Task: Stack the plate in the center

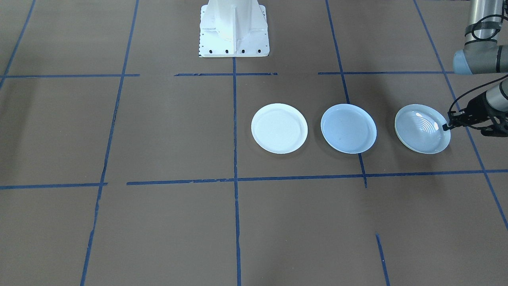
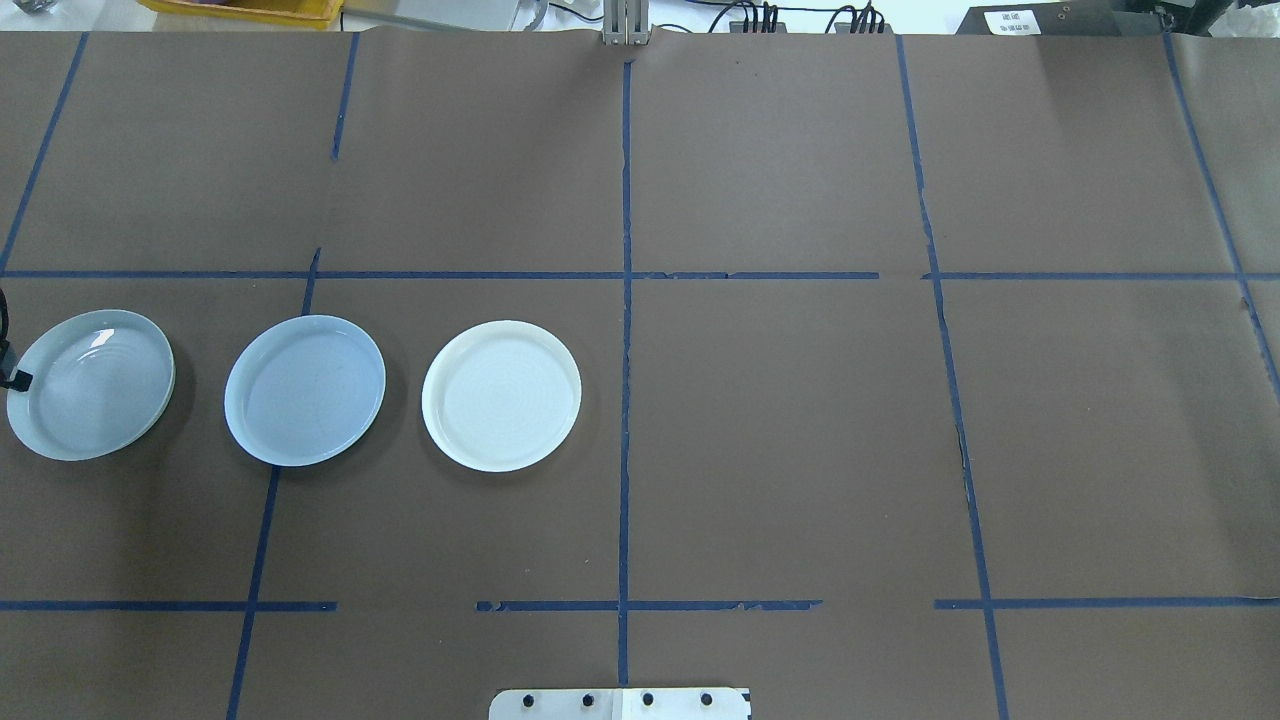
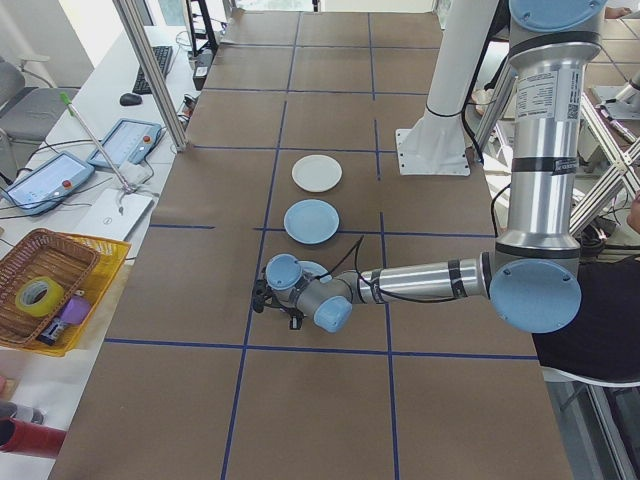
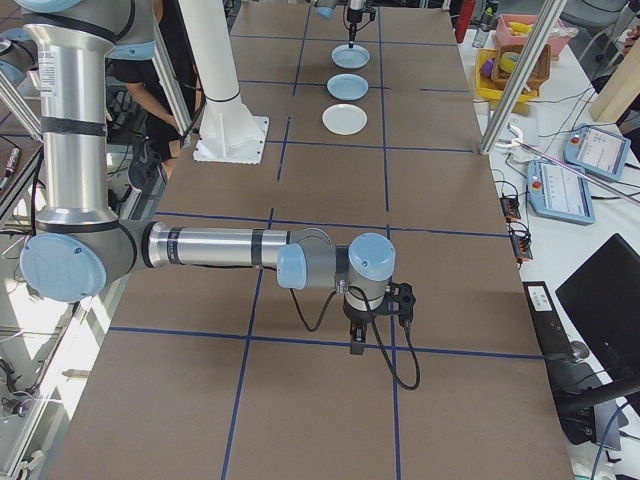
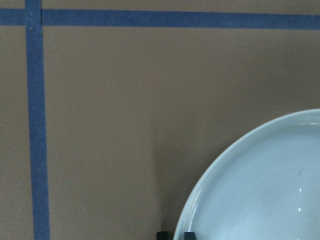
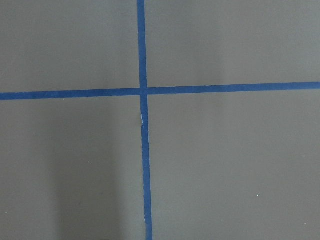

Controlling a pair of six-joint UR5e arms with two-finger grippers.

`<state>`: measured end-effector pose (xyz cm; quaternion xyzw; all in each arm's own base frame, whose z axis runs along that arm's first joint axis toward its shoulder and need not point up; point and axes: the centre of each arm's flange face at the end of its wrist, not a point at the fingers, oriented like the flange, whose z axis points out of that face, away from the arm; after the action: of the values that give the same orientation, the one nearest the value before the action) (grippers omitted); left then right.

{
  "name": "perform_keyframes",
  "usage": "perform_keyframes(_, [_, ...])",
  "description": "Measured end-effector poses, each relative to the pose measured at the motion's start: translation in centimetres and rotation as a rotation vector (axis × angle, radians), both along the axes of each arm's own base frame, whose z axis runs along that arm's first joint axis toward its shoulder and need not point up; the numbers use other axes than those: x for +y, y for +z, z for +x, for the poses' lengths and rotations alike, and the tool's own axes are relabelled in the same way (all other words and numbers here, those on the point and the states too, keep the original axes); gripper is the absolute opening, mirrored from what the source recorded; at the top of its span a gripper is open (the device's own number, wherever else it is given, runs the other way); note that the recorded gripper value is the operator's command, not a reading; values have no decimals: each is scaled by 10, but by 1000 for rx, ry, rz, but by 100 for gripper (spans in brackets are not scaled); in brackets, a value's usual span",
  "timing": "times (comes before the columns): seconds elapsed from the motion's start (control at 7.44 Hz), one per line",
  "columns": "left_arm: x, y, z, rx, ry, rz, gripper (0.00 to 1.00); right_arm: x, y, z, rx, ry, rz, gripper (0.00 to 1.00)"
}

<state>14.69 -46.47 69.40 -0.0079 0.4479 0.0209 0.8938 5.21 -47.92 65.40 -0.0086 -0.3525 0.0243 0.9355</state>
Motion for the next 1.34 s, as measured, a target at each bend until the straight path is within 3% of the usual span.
perform_keyframes(0.27, [7, -11, -2, 33, 12, -1, 0, 0, 0, 0, 0, 0, 0, 100])
perform_keyframes(0.67, [11, -31, -12, 143, 40, -32, 0, 0, 0, 0, 0, 0, 0, 100])
perform_keyframes(0.81, [8, -44, -17, 161, 36, -43, 0, 0, 0, 0, 0, 0, 1, 100])
perform_keyframes(1.08, [-2, -94, -24, 149, 9, -67, 0, 0, 0, 0, -1, 0, 1, 100])
perform_keyframes(1.34, [-17, -132, -11, 105, -50, -86, 0, 0, 0, 0, 0, 0, 1, 100])
